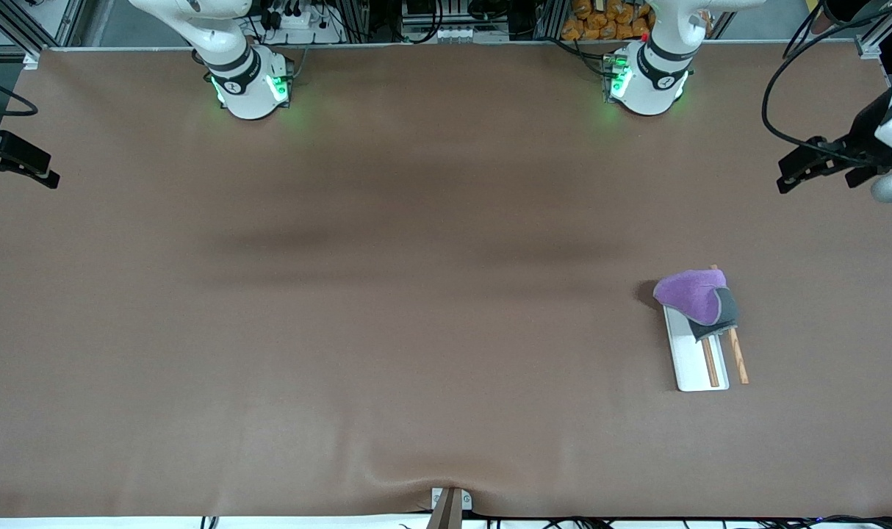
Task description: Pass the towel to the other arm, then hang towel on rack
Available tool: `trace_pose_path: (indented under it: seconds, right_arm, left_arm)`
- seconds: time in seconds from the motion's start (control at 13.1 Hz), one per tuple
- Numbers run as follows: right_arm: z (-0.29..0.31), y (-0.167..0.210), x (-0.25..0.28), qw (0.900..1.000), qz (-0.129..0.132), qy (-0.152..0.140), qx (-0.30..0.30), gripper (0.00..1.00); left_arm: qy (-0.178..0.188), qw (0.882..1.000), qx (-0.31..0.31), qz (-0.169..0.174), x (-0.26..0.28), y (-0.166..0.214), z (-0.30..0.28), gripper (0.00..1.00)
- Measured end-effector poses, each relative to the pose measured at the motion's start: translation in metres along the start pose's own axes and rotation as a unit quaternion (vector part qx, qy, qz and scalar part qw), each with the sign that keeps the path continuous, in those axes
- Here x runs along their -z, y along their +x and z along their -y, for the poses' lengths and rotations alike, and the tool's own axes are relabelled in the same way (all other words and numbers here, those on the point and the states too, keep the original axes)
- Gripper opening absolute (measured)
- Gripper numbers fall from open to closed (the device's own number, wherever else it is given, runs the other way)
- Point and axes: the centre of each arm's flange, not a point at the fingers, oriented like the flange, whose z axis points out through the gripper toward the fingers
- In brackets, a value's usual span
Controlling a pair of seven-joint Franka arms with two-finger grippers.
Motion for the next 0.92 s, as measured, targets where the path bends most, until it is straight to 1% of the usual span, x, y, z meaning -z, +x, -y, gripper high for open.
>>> trace_pose_path:
  seconds: [0.61, 0.92]
  right_arm:
    - [-0.001, 0.000, 0.002, 1.000, -0.003, 0.000, -0.001, 1.00]
    - [-0.002, 0.000, 0.002, 1.000, -0.003, 0.000, -0.002, 1.00]
  left_arm:
    - [0.001, 1.000, 0.000, 0.013, -0.011, -0.001, 0.000, 1.00]
    - [0.001, 1.000, 0.000, 0.014, -0.011, -0.001, 0.002, 1.00]
